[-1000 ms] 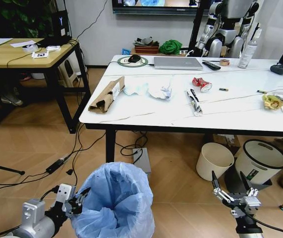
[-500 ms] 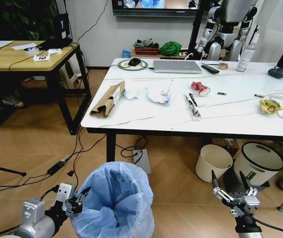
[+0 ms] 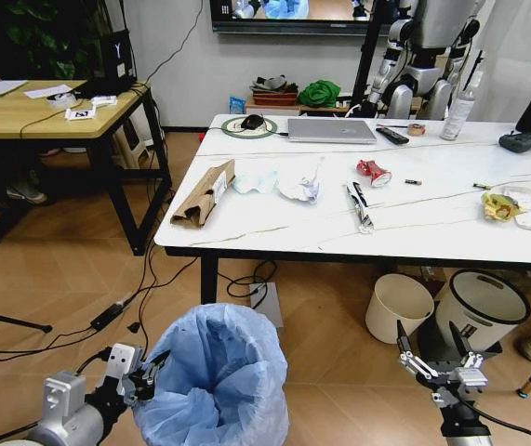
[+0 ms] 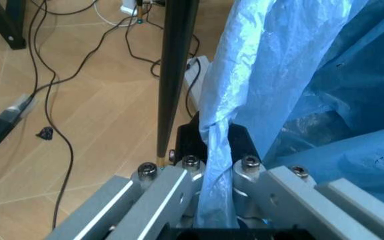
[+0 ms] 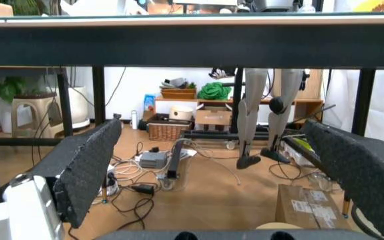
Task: Pick up the trash bin and place the trash from the table into it.
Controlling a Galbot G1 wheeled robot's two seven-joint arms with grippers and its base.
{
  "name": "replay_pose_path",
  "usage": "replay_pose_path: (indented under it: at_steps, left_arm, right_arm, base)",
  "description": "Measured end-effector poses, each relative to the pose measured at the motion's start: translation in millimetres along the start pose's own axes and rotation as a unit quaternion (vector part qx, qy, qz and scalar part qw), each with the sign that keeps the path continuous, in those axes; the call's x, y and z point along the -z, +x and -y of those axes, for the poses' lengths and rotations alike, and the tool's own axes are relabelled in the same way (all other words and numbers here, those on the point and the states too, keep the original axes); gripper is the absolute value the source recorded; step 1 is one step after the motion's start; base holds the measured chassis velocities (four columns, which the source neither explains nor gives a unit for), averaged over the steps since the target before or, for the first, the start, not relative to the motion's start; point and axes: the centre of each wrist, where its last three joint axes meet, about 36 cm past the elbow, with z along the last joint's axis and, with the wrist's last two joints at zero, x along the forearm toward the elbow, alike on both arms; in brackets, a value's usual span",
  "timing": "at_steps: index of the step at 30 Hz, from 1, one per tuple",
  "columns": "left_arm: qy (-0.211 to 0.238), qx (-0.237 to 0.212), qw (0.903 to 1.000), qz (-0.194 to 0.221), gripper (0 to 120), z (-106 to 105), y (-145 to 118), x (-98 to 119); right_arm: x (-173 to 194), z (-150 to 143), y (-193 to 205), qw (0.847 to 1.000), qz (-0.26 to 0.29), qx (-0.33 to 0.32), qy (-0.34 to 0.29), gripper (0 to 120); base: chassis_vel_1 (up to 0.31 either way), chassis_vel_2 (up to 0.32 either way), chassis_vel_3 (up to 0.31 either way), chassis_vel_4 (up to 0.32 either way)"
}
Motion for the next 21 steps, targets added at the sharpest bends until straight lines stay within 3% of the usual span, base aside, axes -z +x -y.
replay_pose_path:
  at_steps: [21]
  left_arm:
    - [-0.002, 0.002, 1.0, -0.001, 0, 0.3, -0.2, -1.6]
  right_arm:
    - [-0.9, -2.3, 1.3, 1.0, -0.002, 0.001, 0.0, 100]
  base:
    - [0.0, 0.0, 0.0, 0.0]
